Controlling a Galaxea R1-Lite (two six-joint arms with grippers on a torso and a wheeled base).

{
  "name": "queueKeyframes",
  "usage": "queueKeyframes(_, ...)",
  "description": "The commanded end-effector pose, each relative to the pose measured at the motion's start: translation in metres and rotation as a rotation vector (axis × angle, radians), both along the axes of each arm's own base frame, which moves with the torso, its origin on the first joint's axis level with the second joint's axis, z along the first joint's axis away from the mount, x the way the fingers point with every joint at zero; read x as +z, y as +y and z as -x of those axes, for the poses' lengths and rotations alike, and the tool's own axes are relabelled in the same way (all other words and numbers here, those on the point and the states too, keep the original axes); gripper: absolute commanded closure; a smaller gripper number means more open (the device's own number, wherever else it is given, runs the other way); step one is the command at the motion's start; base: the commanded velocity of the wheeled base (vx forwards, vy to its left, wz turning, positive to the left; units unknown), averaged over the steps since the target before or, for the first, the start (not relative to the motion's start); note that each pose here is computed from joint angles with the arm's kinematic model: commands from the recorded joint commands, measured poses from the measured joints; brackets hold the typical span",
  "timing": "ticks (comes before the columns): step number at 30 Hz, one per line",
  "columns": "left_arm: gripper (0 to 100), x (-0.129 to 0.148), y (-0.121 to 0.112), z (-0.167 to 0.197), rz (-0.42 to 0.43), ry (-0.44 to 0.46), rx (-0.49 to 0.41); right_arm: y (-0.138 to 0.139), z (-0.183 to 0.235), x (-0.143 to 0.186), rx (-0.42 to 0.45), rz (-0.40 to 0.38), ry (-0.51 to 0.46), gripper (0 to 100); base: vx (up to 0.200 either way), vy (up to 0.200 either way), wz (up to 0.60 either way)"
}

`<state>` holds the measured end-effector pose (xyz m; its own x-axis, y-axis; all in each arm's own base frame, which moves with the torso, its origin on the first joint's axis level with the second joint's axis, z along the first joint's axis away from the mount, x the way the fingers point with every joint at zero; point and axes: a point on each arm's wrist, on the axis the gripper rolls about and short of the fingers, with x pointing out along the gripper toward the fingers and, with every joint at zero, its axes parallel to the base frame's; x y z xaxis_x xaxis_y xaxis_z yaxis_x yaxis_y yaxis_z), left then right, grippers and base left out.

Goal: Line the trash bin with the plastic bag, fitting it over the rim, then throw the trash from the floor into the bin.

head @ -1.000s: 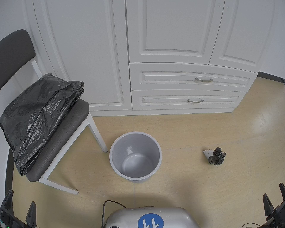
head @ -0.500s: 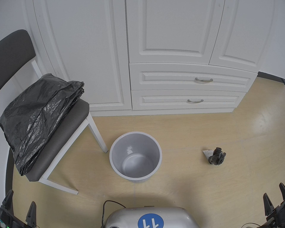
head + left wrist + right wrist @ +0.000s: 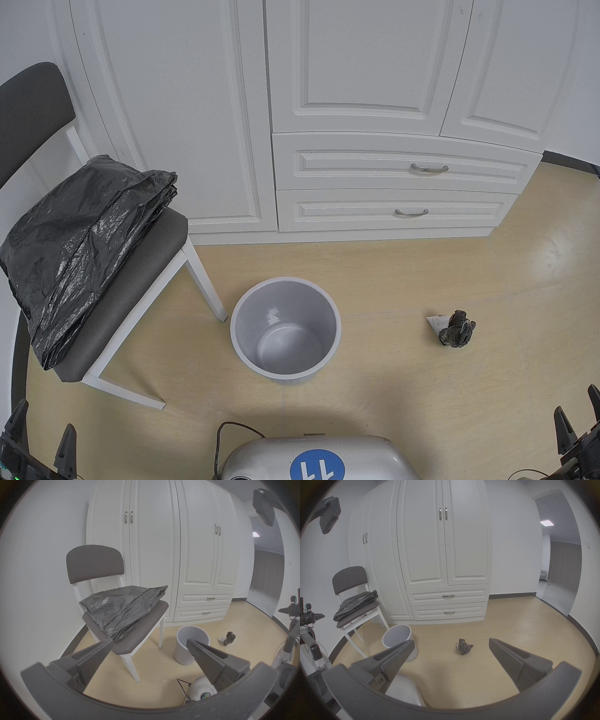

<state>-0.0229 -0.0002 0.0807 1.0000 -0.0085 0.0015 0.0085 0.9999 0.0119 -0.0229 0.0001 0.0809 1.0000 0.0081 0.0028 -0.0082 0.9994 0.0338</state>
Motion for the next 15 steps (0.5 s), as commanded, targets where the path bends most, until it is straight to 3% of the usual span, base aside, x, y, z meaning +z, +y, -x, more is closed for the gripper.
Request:
queueKeyframes(1, 0, -0.0053, 0.0, -0.0001, 0.0, 0.001, 0.001, 0.0, 0.0, -0.0048, 0.001, 0.0, 0.0, 0, 0.0, 0.0, 0.0)
queueKeyframes(15, 0, -0.0053, 0.0, -0.0001, 0.0, 0.001, 0.001, 0.0, 0.0, -0.0048, 0.0, 0.003, 0.0, 0, 0.0, 0.0, 0.0)
